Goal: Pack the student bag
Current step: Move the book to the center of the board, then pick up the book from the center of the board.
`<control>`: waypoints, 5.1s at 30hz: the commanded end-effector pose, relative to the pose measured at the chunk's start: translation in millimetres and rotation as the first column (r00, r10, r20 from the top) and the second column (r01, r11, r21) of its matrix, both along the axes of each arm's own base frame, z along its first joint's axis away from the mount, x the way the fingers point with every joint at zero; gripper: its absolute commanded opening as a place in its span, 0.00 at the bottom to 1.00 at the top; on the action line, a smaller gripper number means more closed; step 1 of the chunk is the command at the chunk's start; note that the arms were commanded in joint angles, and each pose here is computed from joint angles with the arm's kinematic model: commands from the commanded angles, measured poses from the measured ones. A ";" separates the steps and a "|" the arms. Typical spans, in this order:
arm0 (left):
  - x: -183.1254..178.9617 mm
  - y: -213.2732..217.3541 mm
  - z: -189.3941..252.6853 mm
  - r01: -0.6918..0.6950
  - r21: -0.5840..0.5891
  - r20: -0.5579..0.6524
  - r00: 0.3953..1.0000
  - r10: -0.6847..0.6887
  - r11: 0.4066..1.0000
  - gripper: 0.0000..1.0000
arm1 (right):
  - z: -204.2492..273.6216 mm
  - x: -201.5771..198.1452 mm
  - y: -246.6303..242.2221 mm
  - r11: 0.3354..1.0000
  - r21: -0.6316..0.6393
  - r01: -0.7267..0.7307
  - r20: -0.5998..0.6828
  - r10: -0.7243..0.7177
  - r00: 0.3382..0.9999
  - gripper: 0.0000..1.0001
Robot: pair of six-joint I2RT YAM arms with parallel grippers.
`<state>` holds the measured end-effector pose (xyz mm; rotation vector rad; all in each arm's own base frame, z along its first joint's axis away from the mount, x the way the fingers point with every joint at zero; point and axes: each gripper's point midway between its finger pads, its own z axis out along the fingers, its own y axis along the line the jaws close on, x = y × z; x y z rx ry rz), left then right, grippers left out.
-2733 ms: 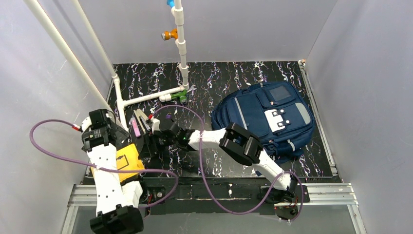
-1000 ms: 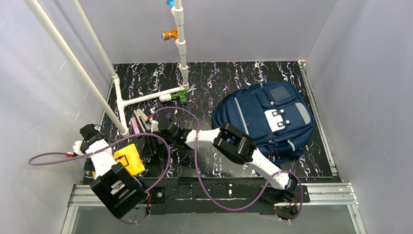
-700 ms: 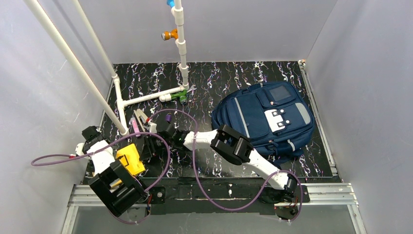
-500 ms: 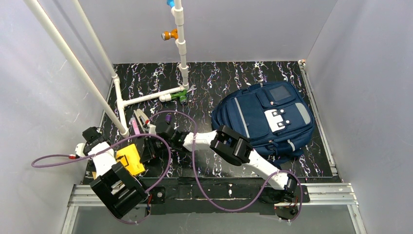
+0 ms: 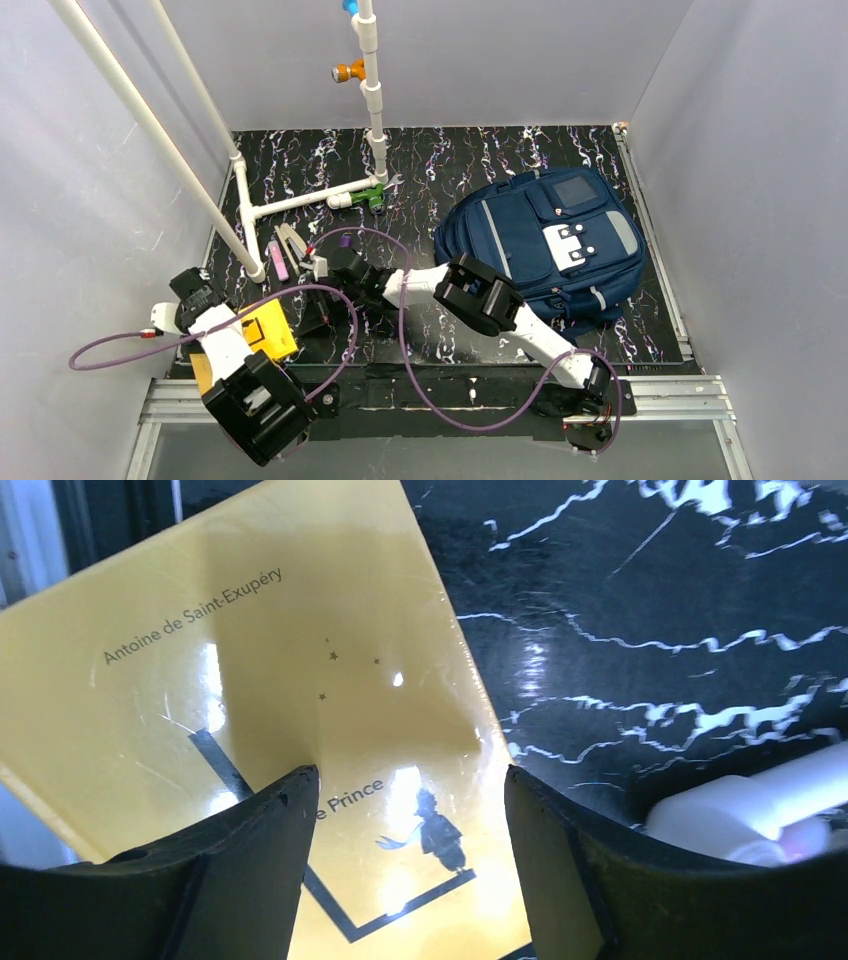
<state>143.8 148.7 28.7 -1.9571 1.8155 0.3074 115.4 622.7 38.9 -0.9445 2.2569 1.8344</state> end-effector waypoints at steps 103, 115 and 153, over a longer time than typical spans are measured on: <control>35.2 -168.1 -24.3 0.266 -0.389 0.216 0.957 -0.193 0.882 0.75 | 18.4 67.9 -149.0 0.943 -0.222 0.248 0.045 -0.245 0.969 0.57; 66.4 -191.0 15.9 0.555 -0.232 0.238 0.828 -0.507 0.799 0.94 | 5.2 97.0 -217.6 0.890 -0.351 0.291 0.237 -0.216 0.947 0.68; 30.1 -124.9 138.1 0.726 0.183 -0.061 0.682 -0.729 0.663 0.98 | 42.8 2.6 -143.0 0.944 -0.316 0.096 0.927 0.285 0.244 0.98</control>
